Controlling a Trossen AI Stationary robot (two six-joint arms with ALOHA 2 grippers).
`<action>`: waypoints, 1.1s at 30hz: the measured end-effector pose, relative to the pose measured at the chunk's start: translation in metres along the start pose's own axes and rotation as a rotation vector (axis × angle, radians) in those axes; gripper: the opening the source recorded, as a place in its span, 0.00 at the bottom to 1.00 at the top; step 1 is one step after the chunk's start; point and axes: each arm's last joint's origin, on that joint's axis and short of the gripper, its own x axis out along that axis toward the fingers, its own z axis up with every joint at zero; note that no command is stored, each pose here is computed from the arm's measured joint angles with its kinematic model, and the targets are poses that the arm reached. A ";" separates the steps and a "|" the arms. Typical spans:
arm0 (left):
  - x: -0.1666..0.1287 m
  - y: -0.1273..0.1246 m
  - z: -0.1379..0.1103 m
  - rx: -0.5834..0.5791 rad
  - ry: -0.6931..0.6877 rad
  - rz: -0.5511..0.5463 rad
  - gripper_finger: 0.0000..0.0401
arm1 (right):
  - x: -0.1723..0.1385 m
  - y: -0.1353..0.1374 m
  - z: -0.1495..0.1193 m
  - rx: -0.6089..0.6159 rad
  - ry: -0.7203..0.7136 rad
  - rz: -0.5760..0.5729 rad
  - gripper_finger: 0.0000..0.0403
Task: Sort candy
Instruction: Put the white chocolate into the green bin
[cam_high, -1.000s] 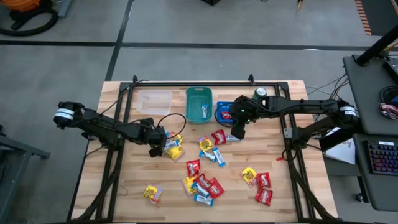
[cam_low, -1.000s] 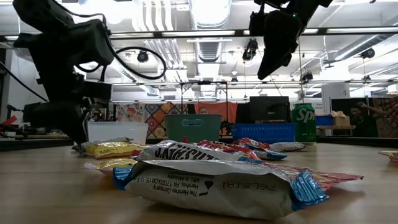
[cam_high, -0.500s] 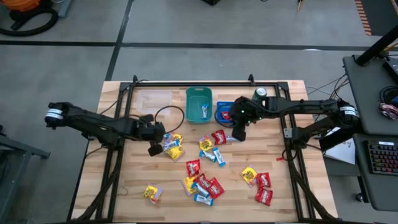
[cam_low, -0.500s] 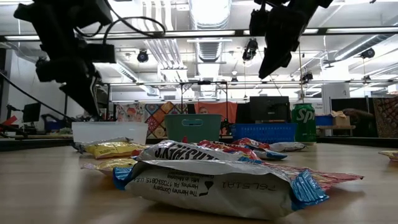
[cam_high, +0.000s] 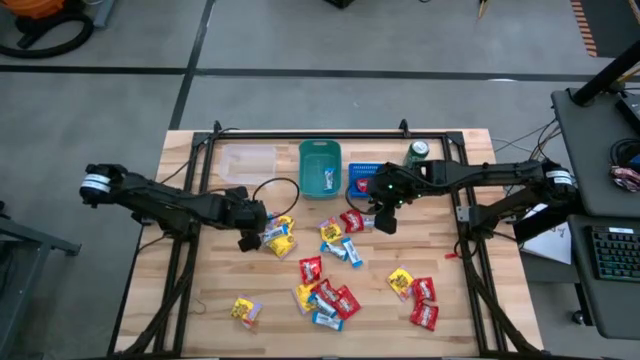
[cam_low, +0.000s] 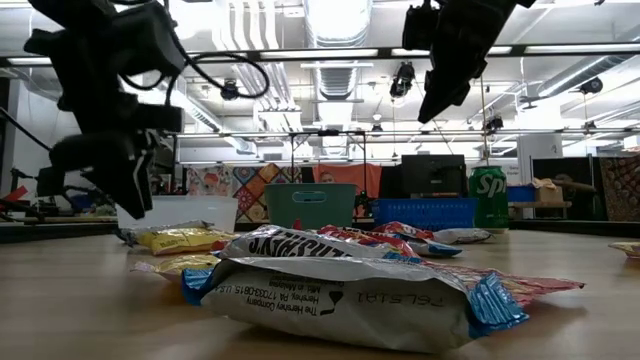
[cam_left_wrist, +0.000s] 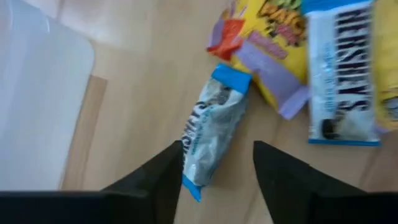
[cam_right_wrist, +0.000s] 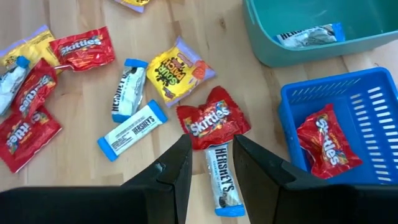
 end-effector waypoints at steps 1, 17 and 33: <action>0.003 -0.001 0.000 0.005 0.013 0.004 0.47 | 0.000 0.000 0.000 0.000 0.000 0.000 0.27; 0.035 -0.005 0.005 0.050 0.104 0.039 0.38 | 0.000 0.000 0.000 -0.011 0.001 -0.002 0.27; 0.025 -0.002 0.006 0.041 0.085 0.020 0.02 | 0.002 0.000 -0.002 -0.010 0.010 -0.002 0.27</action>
